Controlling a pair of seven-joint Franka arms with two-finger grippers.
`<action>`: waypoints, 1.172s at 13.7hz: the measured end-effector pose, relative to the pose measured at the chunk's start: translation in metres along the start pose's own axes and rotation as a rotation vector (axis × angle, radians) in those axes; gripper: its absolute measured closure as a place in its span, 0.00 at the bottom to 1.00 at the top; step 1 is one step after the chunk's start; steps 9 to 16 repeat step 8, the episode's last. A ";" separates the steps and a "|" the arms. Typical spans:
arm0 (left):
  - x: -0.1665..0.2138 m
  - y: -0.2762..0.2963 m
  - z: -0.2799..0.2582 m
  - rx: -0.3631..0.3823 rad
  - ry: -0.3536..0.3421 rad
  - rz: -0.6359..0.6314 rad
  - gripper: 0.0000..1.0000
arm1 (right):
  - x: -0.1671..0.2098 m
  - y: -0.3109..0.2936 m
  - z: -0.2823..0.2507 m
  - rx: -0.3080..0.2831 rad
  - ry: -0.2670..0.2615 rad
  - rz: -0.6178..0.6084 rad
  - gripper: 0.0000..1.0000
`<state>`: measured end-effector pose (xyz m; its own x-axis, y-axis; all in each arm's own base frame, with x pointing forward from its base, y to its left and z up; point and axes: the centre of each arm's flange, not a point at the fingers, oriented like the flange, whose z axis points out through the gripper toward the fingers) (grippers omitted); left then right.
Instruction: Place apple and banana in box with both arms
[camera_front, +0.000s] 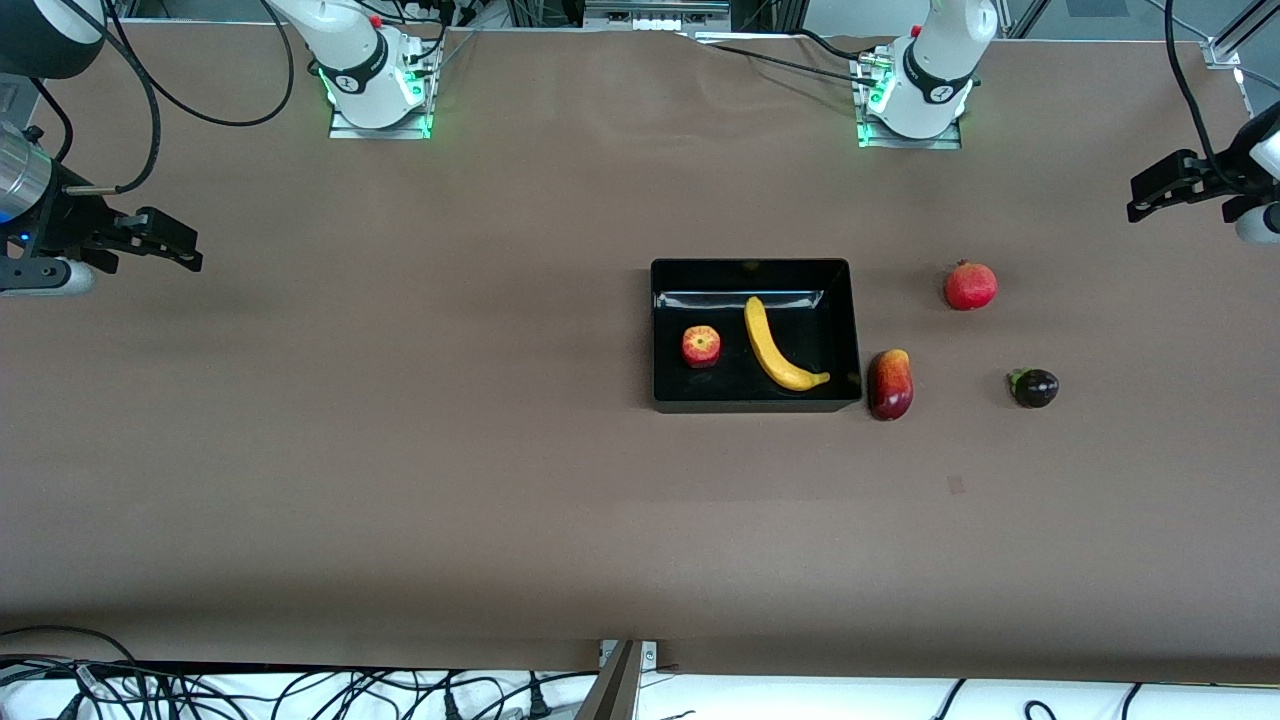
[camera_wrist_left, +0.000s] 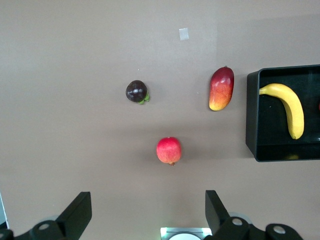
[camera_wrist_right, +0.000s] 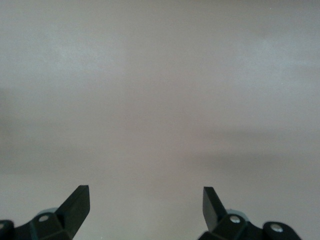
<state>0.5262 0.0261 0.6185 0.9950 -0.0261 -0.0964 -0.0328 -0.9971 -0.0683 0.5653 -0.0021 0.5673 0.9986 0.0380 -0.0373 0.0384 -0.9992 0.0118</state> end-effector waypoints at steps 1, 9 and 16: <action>-0.003 0.002 0.002 0.001 0.001 0.003 0.00 | 0.000 0.000 0.001 0.000 -0.001 0.000 0.00; -0.009 -0.002 0.002 -0.008 0.008 -0.006 0.00 | 0.002 0.000 0.004 0.000 -0.006 0.000 0.00; -0.009 -0.002 0.002 -0.008 0.008 -0.006 0.00 | 0.002 0.000 0.004 0.000 -0.006 0.000 0.00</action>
